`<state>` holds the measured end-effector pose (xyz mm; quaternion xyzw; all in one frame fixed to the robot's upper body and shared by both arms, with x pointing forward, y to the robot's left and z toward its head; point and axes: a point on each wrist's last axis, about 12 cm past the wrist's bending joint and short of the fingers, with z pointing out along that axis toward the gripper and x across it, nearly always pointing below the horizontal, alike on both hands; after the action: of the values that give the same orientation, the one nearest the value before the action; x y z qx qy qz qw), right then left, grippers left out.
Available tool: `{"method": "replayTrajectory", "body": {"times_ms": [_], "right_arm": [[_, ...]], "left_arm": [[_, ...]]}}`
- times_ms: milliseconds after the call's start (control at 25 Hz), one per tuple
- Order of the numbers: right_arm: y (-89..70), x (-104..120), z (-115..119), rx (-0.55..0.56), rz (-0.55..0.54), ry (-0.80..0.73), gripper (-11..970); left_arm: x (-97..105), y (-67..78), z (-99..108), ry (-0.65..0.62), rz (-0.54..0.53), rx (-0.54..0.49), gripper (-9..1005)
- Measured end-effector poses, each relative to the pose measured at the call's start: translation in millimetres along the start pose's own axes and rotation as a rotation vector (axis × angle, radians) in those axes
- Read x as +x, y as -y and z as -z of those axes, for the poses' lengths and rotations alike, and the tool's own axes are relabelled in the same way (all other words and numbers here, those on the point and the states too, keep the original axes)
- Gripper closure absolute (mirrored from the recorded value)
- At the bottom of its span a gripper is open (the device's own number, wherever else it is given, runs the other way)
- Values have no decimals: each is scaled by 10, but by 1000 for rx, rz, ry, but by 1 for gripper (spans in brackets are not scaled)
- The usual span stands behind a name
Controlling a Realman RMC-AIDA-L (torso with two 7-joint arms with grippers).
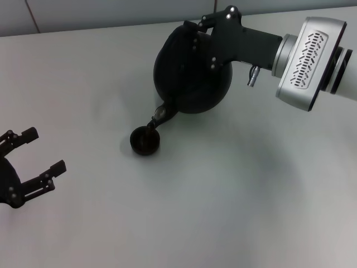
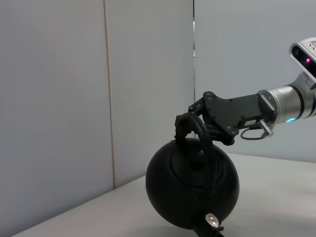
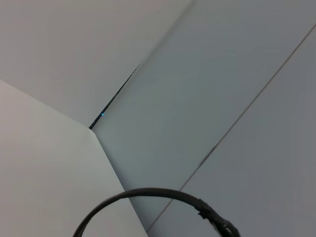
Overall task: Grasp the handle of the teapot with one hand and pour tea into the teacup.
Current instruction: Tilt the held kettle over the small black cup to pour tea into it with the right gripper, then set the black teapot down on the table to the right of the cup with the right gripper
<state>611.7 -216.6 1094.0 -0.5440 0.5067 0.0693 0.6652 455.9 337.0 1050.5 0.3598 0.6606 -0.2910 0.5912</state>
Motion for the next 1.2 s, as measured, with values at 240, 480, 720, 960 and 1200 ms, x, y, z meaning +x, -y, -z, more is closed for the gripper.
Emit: {"method": "replayTrajectory", "body": {"times_ms": [240, 480, 720, 960, 1200], "right_arm": [[-4, 0, -1, -4, 2, 0, 876], [-6, -2, -5, -4, 20, 1, 876], [9, -7, 0, 7, -100, 6, 877], [32, 10, 24, 16, -222, -2, 877], [49, 82, 159, 103, -410, -4, 878]], "left_arm": [[2, 3, 8, 3, 1, -5, 135], [1, 2, 7, 3, 3, -5, 136], [-1, -1, 4, 4, 3, -5, 136], [-6, -6, -3, 5, 3, -4, 136], [-11, -10, -6, 8, 0, -5, 136]]}}
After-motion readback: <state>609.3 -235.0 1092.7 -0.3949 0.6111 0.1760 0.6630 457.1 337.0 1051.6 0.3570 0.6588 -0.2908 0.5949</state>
